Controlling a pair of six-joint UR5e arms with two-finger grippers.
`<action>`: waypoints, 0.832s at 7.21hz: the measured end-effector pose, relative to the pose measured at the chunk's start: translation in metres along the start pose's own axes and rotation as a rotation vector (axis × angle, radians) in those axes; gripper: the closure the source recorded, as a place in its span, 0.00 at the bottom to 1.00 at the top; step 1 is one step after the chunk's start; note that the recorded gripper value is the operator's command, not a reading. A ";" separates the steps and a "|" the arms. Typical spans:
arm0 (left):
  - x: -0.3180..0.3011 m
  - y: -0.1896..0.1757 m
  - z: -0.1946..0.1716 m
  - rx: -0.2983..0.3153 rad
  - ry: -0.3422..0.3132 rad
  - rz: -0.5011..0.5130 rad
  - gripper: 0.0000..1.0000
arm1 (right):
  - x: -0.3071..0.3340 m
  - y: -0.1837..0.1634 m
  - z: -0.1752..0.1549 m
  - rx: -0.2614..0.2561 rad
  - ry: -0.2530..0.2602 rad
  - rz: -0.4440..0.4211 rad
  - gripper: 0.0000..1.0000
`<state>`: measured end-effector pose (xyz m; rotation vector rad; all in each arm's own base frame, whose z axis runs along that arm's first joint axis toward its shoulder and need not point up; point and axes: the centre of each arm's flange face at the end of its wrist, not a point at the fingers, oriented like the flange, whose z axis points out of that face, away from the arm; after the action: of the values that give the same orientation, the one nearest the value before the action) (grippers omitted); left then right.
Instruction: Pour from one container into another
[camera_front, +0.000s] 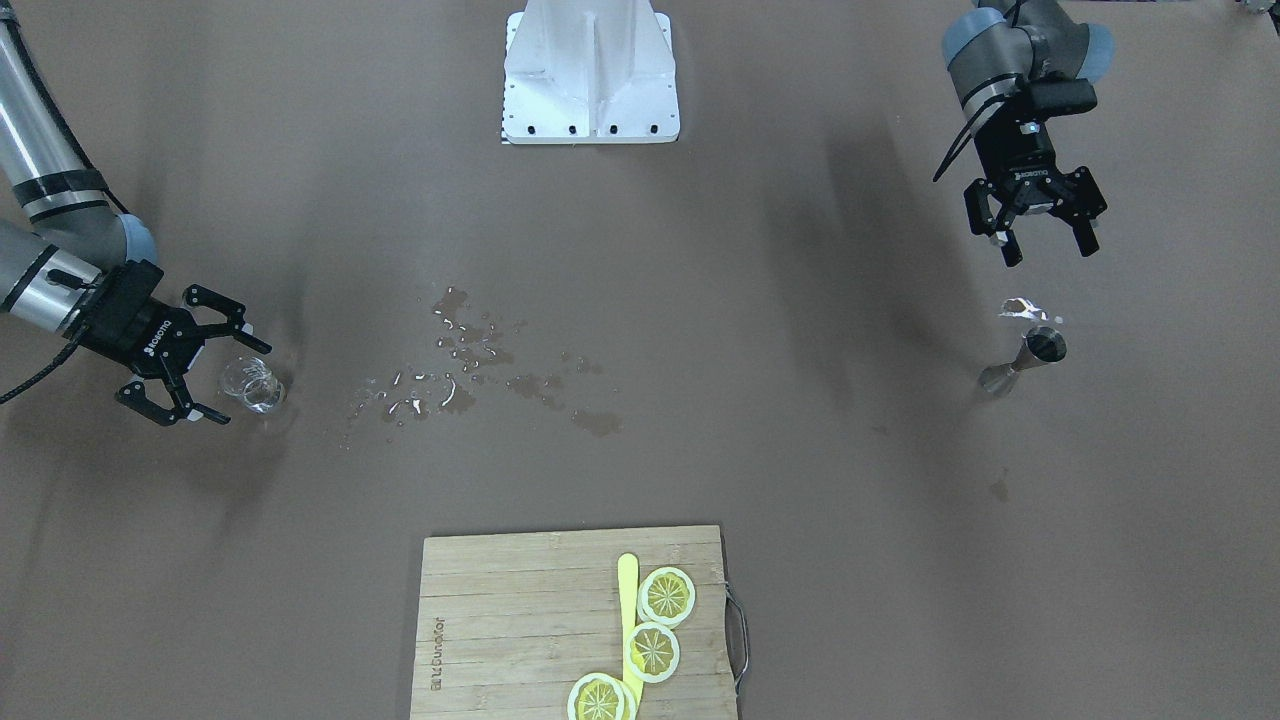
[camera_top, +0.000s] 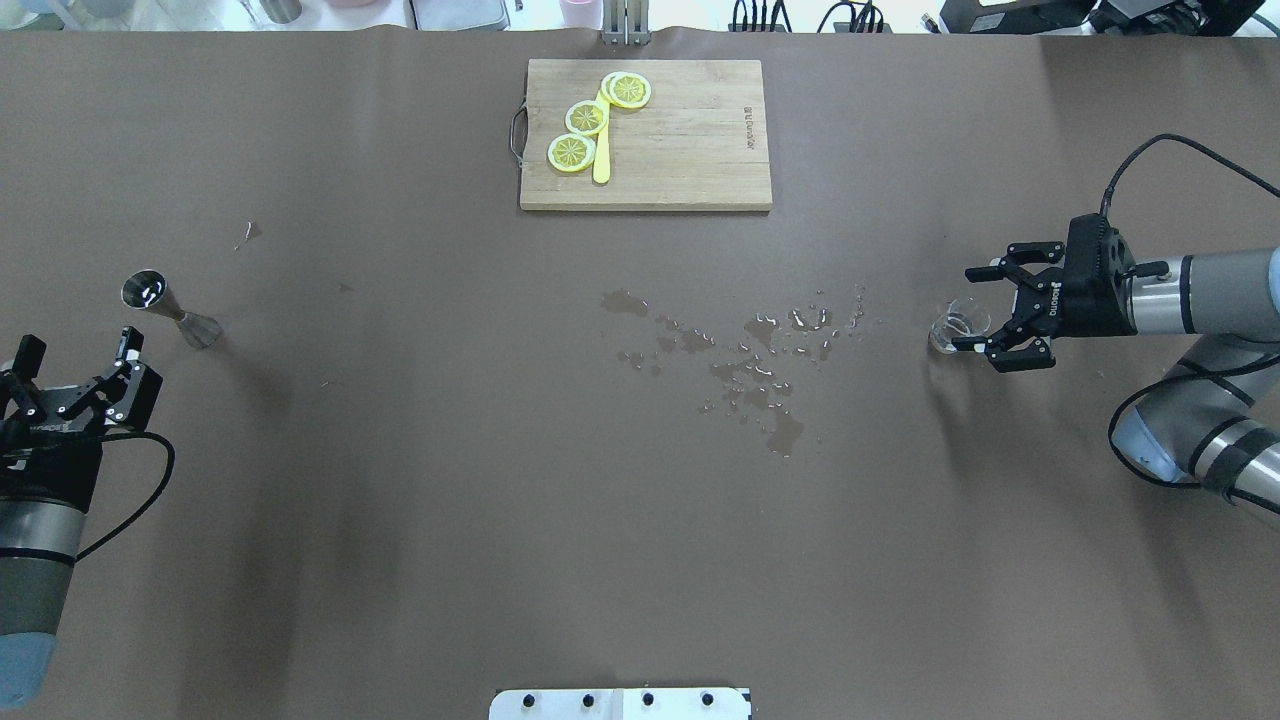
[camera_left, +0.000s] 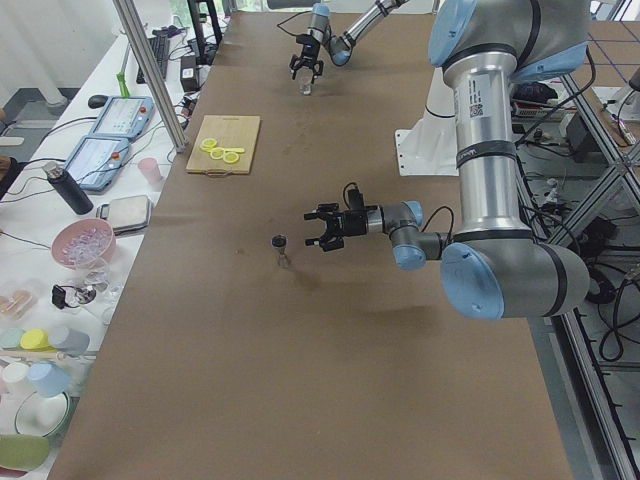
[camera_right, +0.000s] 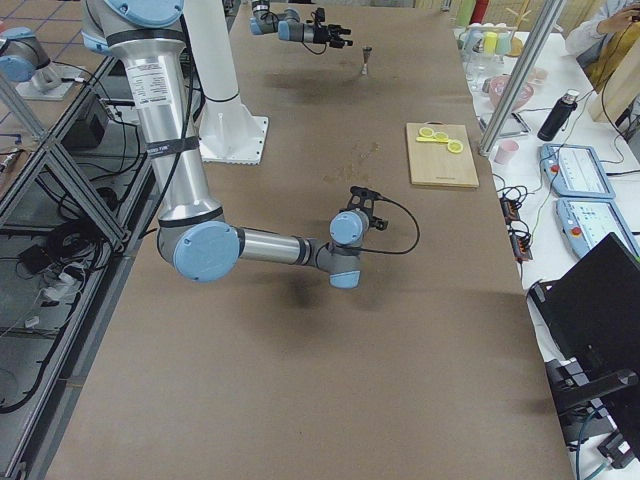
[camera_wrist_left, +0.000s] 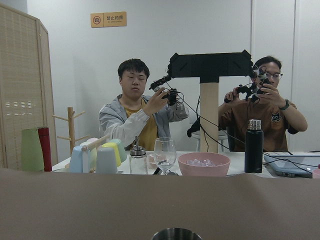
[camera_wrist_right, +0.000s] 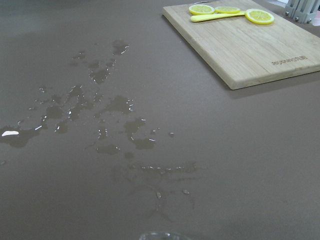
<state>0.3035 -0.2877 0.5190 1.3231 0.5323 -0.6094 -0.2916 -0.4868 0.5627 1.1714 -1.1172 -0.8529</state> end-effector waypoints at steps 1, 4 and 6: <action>0.010 -0.018 -0.007 -0.044 0.022 0.048 0.01 | 0.003 -0.004 -0.005 0.007 -0.007 0.012 0.00; 0.051 -0.074 -0.009 -0.225 0.136 0.185 0.01 | 0.018 -0.021 -0.020 0.025 -0.015 0.044 0.00; 0.077 -0.103 0.013 -0.299 0.209 0.246 0.01 | 0.038 -0.038 -0.027 0.017 0.004 0.066 0.00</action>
<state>0.2902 -0.3221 0.3957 1.1491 0.5937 -0.1800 -0.2545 -0.5233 0.5328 1.1436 -1.1563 -0.7913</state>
